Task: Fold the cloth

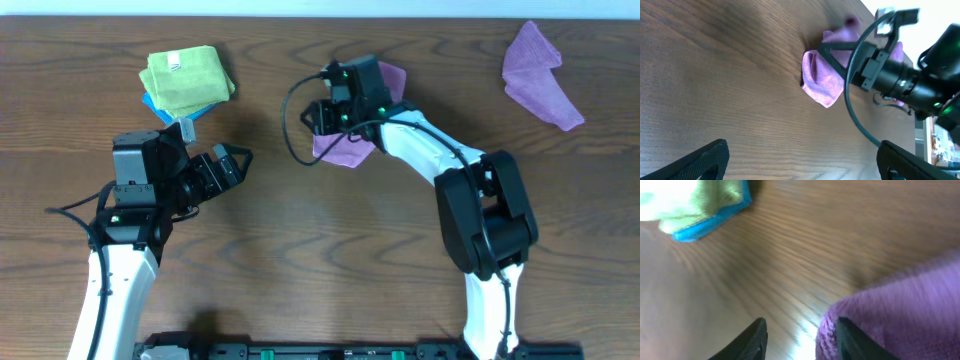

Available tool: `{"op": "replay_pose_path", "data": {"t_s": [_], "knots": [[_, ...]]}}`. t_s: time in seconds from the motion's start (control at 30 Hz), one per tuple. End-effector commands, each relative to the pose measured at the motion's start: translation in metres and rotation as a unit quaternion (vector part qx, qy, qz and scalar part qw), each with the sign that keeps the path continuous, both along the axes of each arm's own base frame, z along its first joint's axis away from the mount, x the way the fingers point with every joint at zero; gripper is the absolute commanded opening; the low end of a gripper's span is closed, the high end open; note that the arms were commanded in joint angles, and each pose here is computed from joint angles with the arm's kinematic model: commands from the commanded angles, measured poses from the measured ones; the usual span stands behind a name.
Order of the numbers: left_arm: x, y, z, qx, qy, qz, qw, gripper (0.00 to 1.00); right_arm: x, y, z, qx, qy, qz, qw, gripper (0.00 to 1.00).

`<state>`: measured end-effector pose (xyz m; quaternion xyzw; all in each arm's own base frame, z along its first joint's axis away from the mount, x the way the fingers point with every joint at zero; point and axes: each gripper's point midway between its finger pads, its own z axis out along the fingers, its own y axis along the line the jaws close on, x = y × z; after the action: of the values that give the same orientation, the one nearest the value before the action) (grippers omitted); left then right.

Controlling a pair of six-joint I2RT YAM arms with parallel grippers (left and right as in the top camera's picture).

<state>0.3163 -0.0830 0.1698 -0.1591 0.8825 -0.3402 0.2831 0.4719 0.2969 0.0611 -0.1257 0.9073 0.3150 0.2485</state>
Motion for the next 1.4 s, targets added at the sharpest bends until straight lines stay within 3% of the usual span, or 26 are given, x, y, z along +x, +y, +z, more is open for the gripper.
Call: {"op": "replay_pose_path", "data": {"t_s": [0.0, 0.27, 0.5, 0.63, 1.37], "knots": [[0.002, -0.003, 0.008, -0.004, -0.008, -0.008, 1.0, 0.95, 0.005, 0.005, 0.027, 0.003, -0.017, 0.016, 1.0, 0.48], [0.002, -0.003, 0.007, -0.003, -0.008, -0.007, 1.0, 0.96, 0.001, -0.031, 0.024, -0.049, 0.031, -0.02, 0.998, 0.55], [0.002, -0.003, 0.007, -0.003, -0.008, -0.007, 1.0, 0.95, 0.008, -0.061, 0.044, -0.056, 0.027, -0.049, 0.997, 0.55], [0.003, -0.002, 0.007, 0.0, -0.008, -0.004, 1.0, 0.96, 0.002, -0.079, 0.037, -0.06, 0.064, -0.071, 0.994, 0.55], [0.004, 0.001, 0.006, 0.006, -0.008, 0.002, 1.0, 0.95, 0.003, -0.075, -0.013, -0.062, 0.113, -0.088, 0.988, 0.48]]}}
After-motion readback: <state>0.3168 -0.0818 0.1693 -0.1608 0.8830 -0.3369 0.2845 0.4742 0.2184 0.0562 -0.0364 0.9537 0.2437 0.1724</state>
